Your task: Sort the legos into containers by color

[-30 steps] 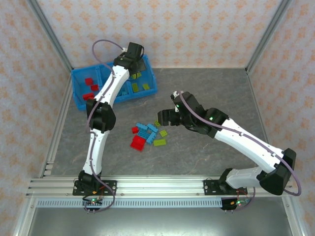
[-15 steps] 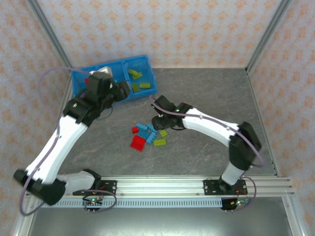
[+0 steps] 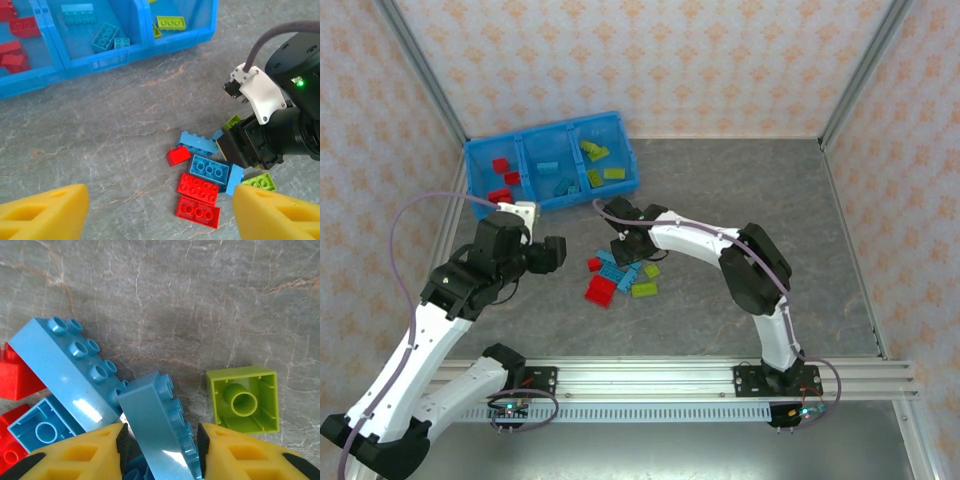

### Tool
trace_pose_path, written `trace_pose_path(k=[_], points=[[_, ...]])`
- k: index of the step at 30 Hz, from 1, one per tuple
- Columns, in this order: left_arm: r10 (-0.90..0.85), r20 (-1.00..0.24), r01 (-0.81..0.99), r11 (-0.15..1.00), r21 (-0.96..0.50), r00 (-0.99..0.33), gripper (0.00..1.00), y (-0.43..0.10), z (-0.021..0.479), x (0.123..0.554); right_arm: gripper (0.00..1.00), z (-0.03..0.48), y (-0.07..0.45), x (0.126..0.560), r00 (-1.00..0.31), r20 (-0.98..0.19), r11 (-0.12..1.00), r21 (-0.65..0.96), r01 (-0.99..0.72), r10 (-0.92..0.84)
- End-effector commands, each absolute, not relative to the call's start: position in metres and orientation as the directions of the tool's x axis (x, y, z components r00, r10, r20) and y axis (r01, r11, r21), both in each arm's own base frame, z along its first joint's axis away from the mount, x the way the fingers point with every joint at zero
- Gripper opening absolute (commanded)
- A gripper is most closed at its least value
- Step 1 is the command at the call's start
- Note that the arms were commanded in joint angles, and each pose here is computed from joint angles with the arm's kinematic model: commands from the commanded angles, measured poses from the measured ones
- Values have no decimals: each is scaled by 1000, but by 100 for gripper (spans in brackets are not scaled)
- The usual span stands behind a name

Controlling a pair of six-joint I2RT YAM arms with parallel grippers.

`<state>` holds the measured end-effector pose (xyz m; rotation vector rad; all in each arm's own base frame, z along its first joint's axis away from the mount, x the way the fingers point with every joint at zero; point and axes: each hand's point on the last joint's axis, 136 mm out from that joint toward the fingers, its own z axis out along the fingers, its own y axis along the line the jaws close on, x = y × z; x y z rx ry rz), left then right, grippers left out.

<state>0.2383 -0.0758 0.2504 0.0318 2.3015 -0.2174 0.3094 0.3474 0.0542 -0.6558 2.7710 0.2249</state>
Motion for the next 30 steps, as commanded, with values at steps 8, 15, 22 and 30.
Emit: trace_pose_path(k=[8,15,22,30], points=[[-10,-757,140,981,-134,-654,81,-80,247,240,36,30,340,292,-856,-226,874,38,-485,-465],[-24,-781,142,979,-143,-624,83,-77,250,234,43,23,338,297,-862,-203,880,2,-474,-464],[-10,-797,156,979,-130,-604,86,-74,254,229,16,57,344,309,-856,-313,898,22,-439,-411],[-34,-875,175,975,-134,-482,93,-64,280,214,14,206,397,339,-643,-738,794,259,-550,-205]])
